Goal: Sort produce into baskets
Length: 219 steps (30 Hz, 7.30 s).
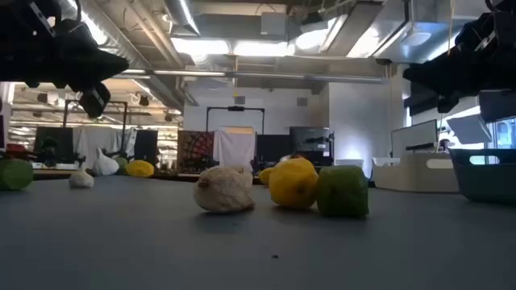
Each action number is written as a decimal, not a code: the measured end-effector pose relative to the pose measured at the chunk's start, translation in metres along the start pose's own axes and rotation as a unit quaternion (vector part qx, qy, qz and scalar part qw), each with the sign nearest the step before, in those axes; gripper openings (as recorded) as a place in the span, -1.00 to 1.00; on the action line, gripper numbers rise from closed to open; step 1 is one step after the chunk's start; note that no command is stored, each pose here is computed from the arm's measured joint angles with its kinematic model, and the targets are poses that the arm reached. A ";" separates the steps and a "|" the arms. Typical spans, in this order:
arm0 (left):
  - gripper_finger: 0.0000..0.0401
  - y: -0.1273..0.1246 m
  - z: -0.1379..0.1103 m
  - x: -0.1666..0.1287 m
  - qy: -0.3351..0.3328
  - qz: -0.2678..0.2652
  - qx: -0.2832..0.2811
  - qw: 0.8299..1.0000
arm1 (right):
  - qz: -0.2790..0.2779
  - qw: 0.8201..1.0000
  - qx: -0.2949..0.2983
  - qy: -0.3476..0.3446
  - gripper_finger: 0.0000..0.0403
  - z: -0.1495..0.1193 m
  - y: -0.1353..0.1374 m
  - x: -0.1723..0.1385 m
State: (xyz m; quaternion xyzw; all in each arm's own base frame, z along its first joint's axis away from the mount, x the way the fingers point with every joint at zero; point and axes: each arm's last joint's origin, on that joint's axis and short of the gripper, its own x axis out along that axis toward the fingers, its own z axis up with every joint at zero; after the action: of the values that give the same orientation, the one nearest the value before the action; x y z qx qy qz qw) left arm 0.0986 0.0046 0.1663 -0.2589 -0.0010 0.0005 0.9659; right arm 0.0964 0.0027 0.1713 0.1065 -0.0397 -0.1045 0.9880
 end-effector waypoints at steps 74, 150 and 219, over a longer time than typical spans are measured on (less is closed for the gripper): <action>-0.91 0.001 0.003 0.000 -0.029 0.034 0.121 0.992 | 0.046 0.999 -0.012 0.012 -0.98 -0.001 0.003 0.000; -0.91 -0.010 0.026 0.018 -0.114 0.061 0.130 0.983 | -0.008 0.986 -0.123 0.116 -0.98 0.048 0.011 0.099; 0.32 0.014 -0.053 0.194 0.211 0.158 0.143 0.954 | 0.118 0.986 -0.027 0.118 -0.98 0.029 0.036 0.119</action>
State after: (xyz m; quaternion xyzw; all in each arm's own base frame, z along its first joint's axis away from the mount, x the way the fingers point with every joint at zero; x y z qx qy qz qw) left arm 0.2928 -0.0097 0.1140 -0.1093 0.2442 0.0990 0.9585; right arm 0.2164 0.0059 0.2146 0.0856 0.0681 0.0252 0.9937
